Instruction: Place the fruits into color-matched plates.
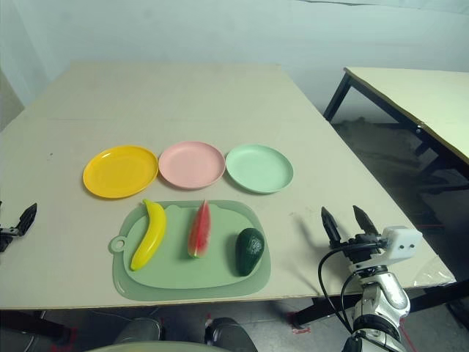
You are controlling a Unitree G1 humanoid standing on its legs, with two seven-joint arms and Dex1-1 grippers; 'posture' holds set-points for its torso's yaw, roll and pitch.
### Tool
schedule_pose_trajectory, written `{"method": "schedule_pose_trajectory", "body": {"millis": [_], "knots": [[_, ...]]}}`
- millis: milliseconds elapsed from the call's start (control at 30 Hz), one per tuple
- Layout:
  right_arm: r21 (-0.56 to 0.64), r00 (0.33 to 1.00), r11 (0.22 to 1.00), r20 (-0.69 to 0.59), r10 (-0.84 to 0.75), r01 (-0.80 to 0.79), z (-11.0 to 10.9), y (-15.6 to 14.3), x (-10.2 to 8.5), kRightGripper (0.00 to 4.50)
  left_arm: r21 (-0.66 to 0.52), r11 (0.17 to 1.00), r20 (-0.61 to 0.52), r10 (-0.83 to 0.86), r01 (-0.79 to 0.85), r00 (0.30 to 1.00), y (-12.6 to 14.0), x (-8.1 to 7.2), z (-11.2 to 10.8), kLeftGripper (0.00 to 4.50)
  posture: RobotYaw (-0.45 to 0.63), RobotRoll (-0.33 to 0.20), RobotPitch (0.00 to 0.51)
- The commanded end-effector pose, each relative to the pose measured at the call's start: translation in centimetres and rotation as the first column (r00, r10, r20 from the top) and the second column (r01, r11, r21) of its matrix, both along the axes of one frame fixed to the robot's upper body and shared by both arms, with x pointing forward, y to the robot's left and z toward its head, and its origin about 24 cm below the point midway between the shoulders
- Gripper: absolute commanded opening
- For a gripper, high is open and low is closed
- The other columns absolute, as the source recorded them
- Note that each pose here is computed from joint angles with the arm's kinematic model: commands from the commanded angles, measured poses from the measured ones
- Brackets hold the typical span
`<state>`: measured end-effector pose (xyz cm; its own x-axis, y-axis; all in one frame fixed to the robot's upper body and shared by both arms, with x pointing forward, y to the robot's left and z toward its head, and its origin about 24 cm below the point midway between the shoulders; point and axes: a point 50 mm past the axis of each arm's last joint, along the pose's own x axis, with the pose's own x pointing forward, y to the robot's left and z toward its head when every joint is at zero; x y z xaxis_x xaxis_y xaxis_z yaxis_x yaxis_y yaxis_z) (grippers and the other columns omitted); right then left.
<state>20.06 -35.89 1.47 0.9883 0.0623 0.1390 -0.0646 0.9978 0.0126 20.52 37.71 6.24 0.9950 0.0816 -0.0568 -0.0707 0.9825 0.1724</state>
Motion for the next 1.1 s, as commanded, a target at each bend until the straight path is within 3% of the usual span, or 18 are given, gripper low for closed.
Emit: {"method": "schedule_pose_trajectory", "body": {"millis": [33,567,733,867,1100], "knots": [[0.000,1.000,1.000,-0.002,-0.013,0.013,0.1,-0.1,0.3,4.48,0.002,1.000,-0.012,-0.008,0.008,1.000,-0.2,0.3,-0.1,4.50,0.18,0.000,0.000],[-0.026,1.000,1.000,-0.018,-0.013,0.012,0.9,-1.4,0.1,4.48,-0.018,1.000,0.002,-0.006,0.006,1.000,-0.8,-0.3,-0.4,4.50,0.19,0.000,0.000],[-0.010,1.000,1.000,0.000,-0.012,0.012,1.4,-1.8,0.2,4.48,-0.059,0.985,0.004,-0.164,0.164,0.986,-2.6,0.1,-0.5,4.50,0.13,0.000,0.000],[0.020,0.994,0.995,0.056,0.095,-0.096,2.2,-1.1,0.6,4.48,-0.101,0.865,0.171,-0.472,0.492,0.865,-5.6,0.4,2.1,4.50,0.08,0.000,0.000],[-0.015,0.989,0.989,0.031,0.146,-0.145,3.4,-1.3,-0.7,4.48,-0.077,0.543,0.046,-0.836,0.836,0.547,-9.7,0.4,2.4,4.50,-0.02,0.000,0.000]]}}
